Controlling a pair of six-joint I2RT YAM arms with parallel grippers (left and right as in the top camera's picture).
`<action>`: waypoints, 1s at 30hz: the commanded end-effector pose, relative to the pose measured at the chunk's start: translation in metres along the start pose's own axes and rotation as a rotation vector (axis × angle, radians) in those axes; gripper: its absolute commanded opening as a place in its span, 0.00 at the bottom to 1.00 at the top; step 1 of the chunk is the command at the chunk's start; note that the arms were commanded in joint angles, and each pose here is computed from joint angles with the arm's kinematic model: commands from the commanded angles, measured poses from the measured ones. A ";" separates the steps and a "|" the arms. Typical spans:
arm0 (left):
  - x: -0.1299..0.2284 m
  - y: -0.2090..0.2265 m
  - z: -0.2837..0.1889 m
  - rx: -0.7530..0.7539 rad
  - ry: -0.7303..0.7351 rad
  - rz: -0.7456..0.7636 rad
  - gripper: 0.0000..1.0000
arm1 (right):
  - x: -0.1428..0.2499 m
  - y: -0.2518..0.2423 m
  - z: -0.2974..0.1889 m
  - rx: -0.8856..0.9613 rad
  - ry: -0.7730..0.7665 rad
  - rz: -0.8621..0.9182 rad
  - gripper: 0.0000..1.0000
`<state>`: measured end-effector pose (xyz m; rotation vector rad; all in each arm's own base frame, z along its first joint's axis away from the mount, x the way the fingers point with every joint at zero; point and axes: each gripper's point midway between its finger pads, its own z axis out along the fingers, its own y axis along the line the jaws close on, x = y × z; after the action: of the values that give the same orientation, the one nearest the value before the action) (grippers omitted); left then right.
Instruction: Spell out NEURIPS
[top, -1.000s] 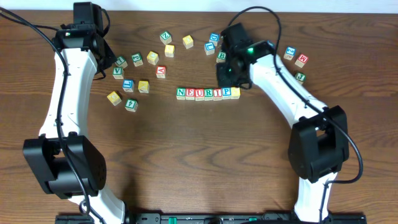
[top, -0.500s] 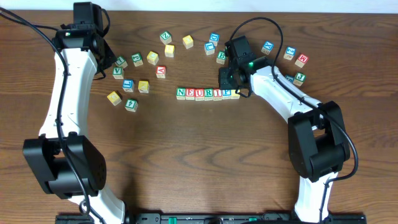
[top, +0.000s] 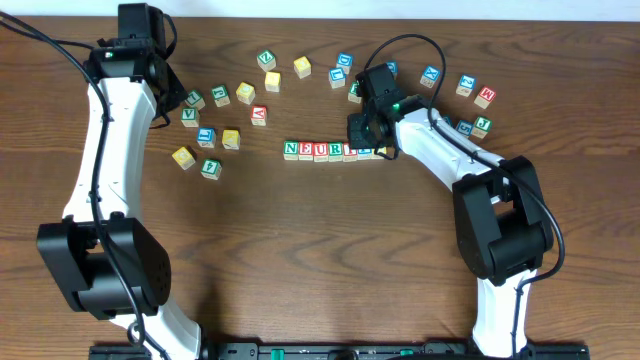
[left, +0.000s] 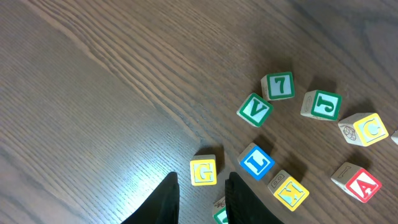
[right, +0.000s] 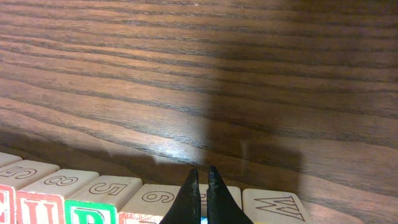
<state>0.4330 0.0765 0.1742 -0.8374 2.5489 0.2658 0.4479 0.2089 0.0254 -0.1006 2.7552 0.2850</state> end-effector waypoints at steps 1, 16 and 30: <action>0.005 0.001 0.007 -0.016 0.017 0.008 0.25 | 0.004 0.000 0.003 0.007 0.010 0.009 0.01; 0.005 0.001 0.007 -0.016 0.017 0.008 0.25 | -0.011 -0.018 0.001 0.062 -0.043 0.075 0.01; 0.005 0.001 0.007 -0.016 0.018 0.008 0.25 | -0.007 -0.033 0.000 0.085 -0.013 0.112 0.01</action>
<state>0.4329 0.0765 0.1742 -0.8374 2.5492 0.2659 0.4576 0.1792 0.0237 0.0507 2.7554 0.2167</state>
